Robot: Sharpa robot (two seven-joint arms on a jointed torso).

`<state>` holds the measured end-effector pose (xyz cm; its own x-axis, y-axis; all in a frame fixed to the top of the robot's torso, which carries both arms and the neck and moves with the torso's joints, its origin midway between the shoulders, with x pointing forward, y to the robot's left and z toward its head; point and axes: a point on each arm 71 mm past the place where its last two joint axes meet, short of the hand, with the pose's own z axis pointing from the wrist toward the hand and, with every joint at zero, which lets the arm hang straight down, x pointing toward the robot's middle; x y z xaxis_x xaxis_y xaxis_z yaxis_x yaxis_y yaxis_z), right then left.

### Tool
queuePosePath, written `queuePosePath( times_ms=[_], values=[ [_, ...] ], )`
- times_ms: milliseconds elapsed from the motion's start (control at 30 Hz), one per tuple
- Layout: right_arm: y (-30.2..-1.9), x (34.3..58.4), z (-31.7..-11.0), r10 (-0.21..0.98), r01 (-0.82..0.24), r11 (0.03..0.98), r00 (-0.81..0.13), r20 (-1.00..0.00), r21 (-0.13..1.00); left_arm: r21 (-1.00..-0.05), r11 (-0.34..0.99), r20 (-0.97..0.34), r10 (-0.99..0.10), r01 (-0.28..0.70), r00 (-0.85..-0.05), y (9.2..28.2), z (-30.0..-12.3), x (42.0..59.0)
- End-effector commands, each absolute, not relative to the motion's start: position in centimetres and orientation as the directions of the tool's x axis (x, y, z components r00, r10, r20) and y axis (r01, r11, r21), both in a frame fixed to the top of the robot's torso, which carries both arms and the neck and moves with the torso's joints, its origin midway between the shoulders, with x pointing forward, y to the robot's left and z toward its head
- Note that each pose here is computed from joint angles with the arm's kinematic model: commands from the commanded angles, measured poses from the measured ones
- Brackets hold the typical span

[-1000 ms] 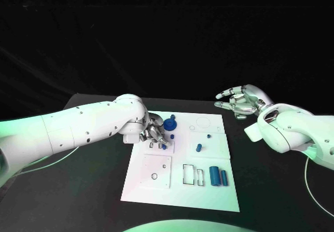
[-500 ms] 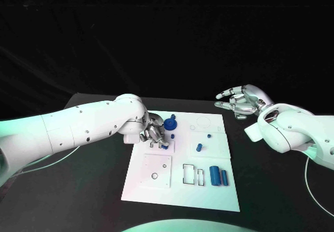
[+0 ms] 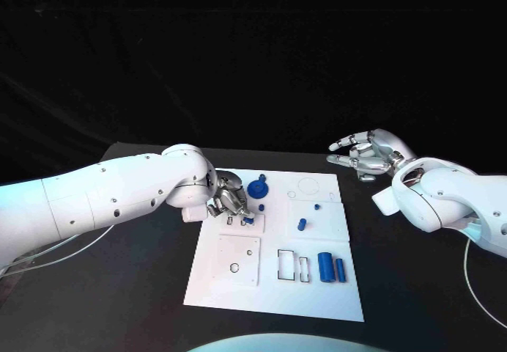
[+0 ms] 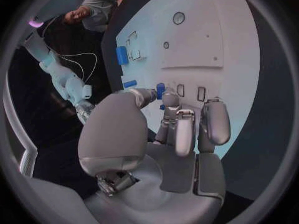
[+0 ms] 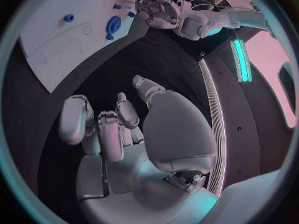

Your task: Assemble the parts on the task board

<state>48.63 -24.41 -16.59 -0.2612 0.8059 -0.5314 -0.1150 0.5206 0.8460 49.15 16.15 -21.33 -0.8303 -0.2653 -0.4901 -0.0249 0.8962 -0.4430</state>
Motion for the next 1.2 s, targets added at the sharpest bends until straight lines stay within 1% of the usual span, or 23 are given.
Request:
queuePosePath(
  times_ms=[33,200,333,500,867,1200],
  values=[
    [-24.4,48.6,-16.6,0.802,-0.116,0.522,-0.270,-0.533,0.845,-0.499,0.864,-0.491,-0.349,-0.071,-0.798,16.1,-20.9,49.1],
    [-24.7,48.6,-16.6,0.803,-0.114,0.523,-0.266,-0.534,0.844,-0.481,0.875,-0.538,-0.341,-0.051,-0.771,16.5,-20.8,48.8],
    [-24.8,48.6,-16.6,0.803,-0.112,0.525,-0.263,-0.535,0.844,-0.440,0.898,-0.608,-0.304,-0.007,-0.733,16.7,-20.9,48.6],
    [-24.9,48.6,-16.6,0.803,-0.112,0.525,-0.261,-0.535,0.843,-0.403,0.915,-0.652,-0.267,0.026,-0.710,16.7,-21.1,48.5],
    [-24.9,48.7,-16.7,0.803,-0.112,0.526,-0.261,-0.536,0.843,-0.352,0.934,-0.692,-0.215,0.061,-0.690,16.5,-22.0,48.4],
    [-24.9,48.7,-16.7,0.803,-0.113,0.525,-0.263,-0.535,0.843,-0.332,0.940,-0.689,-0.184,0.079,-0.701,16.0,-22.8,48.2]
  ],
)
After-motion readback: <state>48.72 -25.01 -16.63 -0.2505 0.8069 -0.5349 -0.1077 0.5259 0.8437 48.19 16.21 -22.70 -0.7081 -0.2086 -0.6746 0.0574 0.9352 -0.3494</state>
